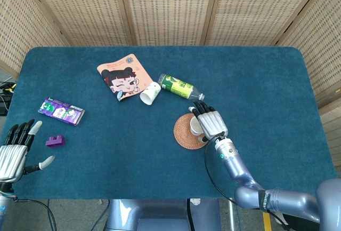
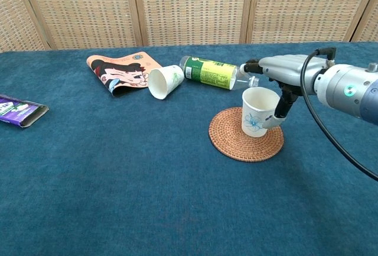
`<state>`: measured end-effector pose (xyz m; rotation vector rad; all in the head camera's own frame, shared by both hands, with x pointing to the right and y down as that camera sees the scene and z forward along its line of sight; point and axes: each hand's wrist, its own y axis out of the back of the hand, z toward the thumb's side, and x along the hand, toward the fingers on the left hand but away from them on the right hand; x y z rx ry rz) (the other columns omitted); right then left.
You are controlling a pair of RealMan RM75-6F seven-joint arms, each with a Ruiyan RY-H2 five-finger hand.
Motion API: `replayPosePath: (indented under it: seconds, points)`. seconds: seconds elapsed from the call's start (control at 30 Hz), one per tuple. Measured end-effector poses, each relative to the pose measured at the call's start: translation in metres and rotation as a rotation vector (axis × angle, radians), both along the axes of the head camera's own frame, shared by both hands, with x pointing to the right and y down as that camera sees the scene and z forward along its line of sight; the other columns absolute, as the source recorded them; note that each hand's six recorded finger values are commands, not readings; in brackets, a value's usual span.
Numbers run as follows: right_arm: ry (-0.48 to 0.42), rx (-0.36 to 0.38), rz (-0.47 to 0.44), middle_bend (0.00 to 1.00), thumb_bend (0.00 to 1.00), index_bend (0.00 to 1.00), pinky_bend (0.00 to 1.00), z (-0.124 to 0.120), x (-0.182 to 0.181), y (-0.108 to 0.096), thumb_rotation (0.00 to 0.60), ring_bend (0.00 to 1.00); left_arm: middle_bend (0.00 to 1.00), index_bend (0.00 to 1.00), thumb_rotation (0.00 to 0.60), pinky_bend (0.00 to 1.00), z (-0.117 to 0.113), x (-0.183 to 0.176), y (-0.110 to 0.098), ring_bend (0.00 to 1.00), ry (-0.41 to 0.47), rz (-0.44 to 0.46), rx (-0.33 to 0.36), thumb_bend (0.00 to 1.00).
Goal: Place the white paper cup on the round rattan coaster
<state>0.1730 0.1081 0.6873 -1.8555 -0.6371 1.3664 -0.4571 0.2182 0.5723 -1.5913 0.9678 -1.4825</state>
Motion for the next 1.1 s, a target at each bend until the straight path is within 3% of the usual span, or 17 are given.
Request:
replayPosePath:
  seconds: [0.2, 0.53, 0.8, 1.1]
  points:
    - [0.045, 0.054, 0.011, 0.00, 0.03, 0.05, 0.16, -0.015, 0.017, -0.006, 0.600, 0.00, 0.00, 0.00, 0.000, 0.00, -0.001, -0.002, -0.001, 0.00, 0.002, -0.007, 0.002, 0.06]
    - [0.123, 0.169, 0.056, 0.00, 0.03, 0.05, 0.16, -0.055, 0.076, -0.006, 0.600, 0.00, 0.00, 0.00, 0.000, 0.00, -0.002, -0.001, 0.000, 0.00, -0.002, -0.002, 0.004, 0.06]
    - [0.098, 0.234, 0.080, 0.00, 0.03, 0.04, 0.00, -0.080, 0.118, 0.025, 0.600, 0.00, 0.00, 0.00, 0.000, 0.00, -0.002, 0.000, 0.000, 0.00, -0.015, 0.001, 0.006, 0.06]
    - [0.064, 0.328, 0.108, 0.00, 0.03, 0.03, 0.00, -0.100, 0.164, 0.080, 0.600, 0.00, 0.00, 0.00, 0.000, 0.00, -0.004, -0.001, 0.000, 0.00, -0.028, -0.002, 0.022, 0.06]
